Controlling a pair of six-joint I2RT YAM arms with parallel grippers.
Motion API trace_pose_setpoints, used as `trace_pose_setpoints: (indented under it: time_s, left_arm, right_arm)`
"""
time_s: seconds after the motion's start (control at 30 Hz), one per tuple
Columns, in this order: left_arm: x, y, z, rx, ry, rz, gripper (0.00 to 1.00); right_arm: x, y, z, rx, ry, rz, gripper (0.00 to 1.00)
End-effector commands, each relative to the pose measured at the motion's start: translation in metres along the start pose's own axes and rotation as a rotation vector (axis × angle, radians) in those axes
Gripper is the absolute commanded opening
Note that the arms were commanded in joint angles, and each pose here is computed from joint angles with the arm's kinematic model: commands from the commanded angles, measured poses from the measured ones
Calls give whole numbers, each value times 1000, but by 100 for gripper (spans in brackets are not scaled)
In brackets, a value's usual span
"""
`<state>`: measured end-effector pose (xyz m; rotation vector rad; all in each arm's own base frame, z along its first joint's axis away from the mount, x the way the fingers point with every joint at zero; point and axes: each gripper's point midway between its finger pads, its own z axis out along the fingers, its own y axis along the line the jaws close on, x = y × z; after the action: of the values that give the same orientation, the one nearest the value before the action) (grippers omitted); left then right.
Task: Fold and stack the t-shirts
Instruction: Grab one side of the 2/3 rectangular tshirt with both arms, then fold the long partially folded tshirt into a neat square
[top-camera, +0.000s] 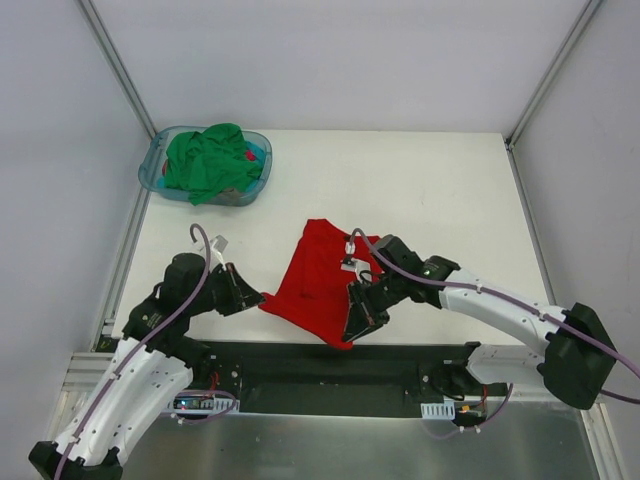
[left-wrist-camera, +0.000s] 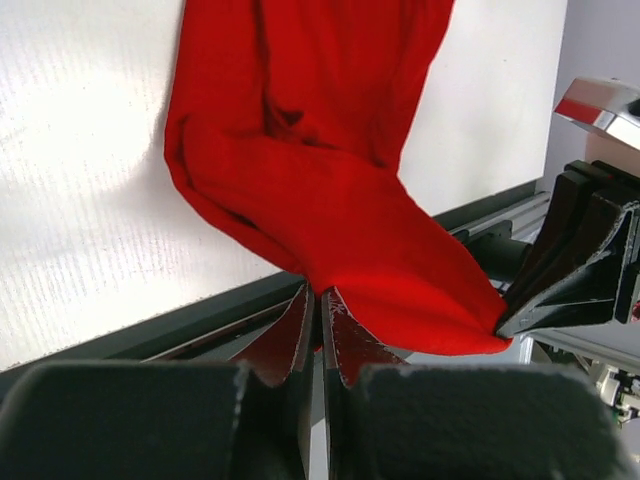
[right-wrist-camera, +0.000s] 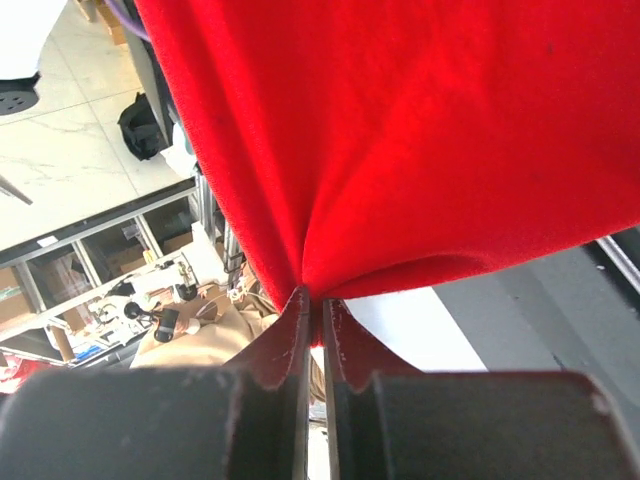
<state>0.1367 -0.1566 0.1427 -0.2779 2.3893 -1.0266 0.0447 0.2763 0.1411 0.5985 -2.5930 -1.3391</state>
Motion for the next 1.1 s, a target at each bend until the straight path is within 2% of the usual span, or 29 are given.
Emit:
trace_pose_setpoints:
  time_s: [0.0, 0.27, 0.5, 0.73, 1.07]
  left_arm:
    - [-13, -12, -17, -7, -52, 44, 0]
    - [-41, -20, -13, -68, -91, 75, 0]
    - [-65, -33, 3, -39, -139, 90, 0]
    - [-94, -53, 30, -9, -151, 112, 0]
    - [-135, -57, 64, -75, -188, 125, 0]
  right_arm:
    - [21, 26, -15, -82, 52, 28, 6]
    - [5, 20, -24, -55, -44, 45, 1]
    - [-18, 5, -40, -52, -130, 103, 1]
    - [-42, -10, -62, -13, -226, 117, 1]
    - [-85, -31, -92, 45, -354, 114, 1]
